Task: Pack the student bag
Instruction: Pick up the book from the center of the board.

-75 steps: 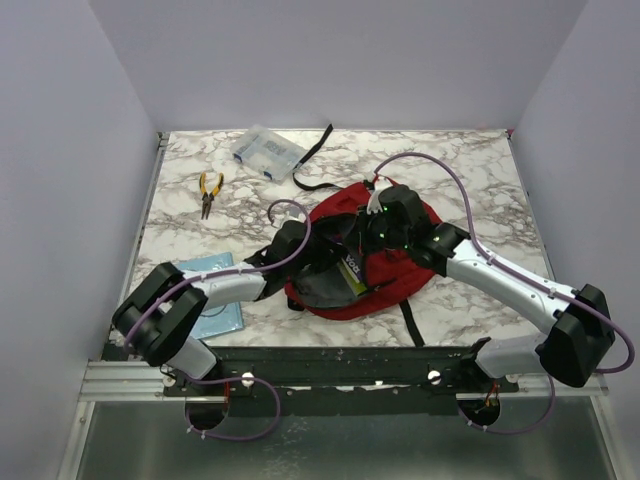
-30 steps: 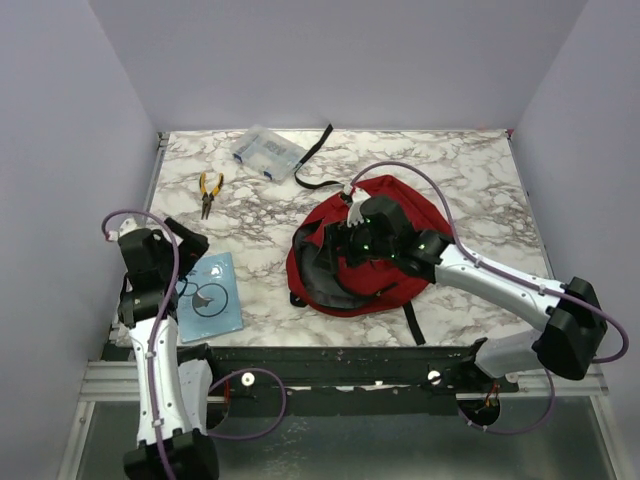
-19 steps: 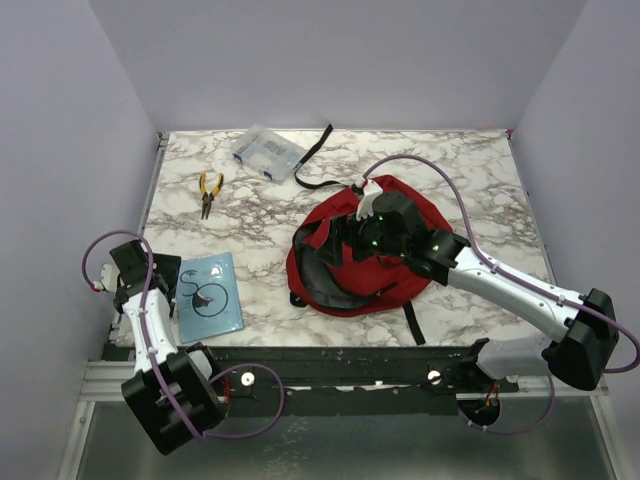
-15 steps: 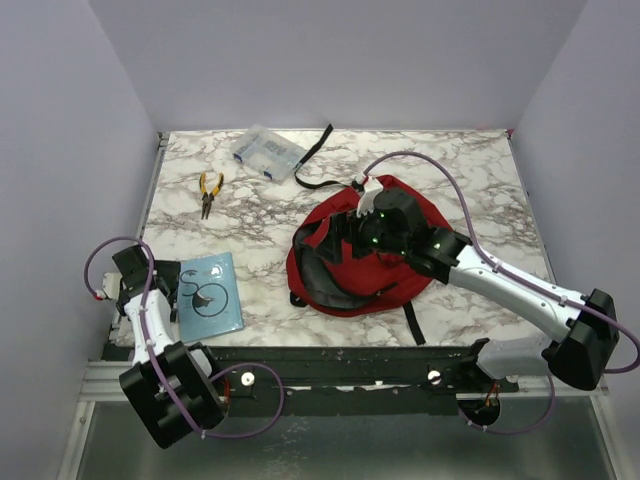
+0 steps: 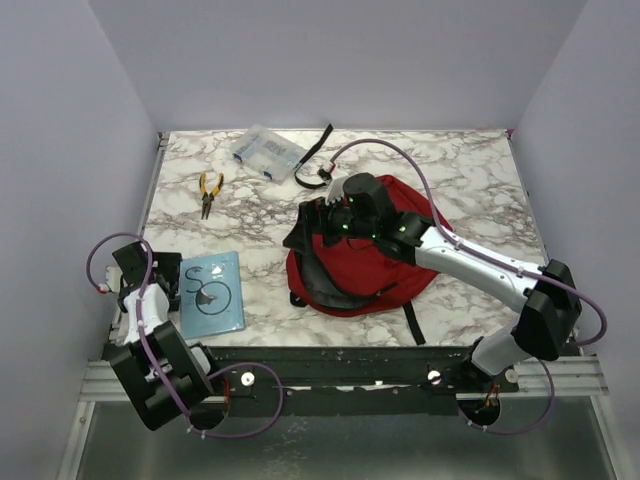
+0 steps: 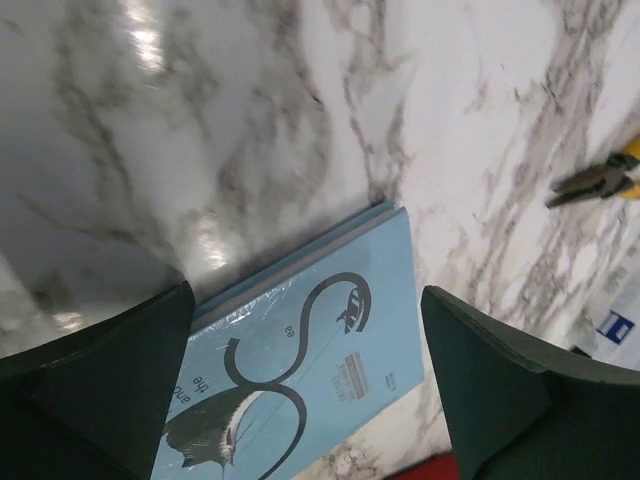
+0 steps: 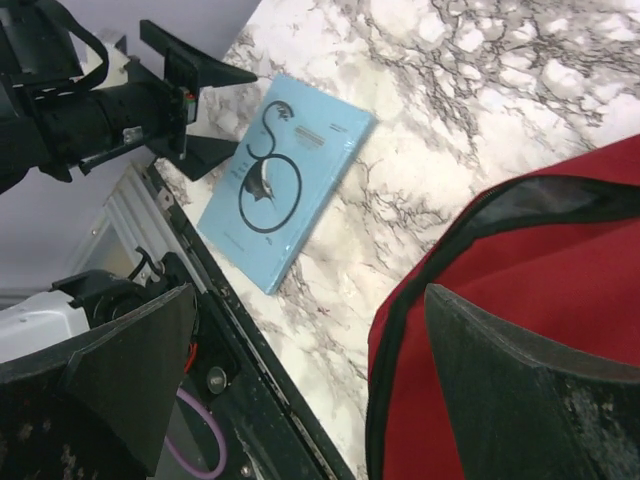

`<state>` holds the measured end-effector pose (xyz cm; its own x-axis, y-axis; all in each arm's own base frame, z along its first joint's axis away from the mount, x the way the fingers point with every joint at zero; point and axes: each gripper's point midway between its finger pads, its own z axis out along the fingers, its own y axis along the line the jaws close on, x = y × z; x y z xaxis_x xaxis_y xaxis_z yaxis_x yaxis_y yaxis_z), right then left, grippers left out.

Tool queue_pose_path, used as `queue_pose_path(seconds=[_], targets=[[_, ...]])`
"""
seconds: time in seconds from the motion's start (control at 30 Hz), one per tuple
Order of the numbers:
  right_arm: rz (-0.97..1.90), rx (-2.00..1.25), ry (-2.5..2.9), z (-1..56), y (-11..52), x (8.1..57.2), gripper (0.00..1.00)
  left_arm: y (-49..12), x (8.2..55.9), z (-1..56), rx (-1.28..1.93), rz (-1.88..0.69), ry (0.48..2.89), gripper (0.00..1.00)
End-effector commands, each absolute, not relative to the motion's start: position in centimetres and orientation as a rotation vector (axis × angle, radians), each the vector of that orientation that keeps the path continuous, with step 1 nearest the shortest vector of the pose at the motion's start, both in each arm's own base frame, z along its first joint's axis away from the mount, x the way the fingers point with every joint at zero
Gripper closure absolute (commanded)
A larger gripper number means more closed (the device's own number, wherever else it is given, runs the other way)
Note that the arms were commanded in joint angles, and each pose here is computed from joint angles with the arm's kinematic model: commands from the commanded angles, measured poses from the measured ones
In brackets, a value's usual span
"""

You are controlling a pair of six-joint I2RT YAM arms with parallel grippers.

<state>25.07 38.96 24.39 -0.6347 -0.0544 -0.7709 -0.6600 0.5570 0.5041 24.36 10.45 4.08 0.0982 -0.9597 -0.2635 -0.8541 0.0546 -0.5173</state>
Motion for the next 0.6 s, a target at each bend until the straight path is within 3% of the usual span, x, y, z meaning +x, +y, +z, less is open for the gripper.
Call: queue_pose_path(seconds=[0.0,0.17,0.37,0.57], targets=[[1.144,-0.617,2.008,25.8,42.3,25.2,0.00,4.7,25.8,2.3,-1.783,-0.551,1.959,0.02],[1.175,-0.632,2.021,24.5,45.8,25.4,0.00,-0.3,26.2,1.7,-1.705,-0.677,2.092,0.02],[1.187,-0.581,2.188,17.5,49.1,24.9,0.00,-2.5,25.6,2.4,-1.588,-0.685,2.124,0.02],[1.232,-0.432,2.388,10.1,48.9,22.6,0.10,-3.7,23.9,2.4,-1.576,-0.729,2.144,0.02]])
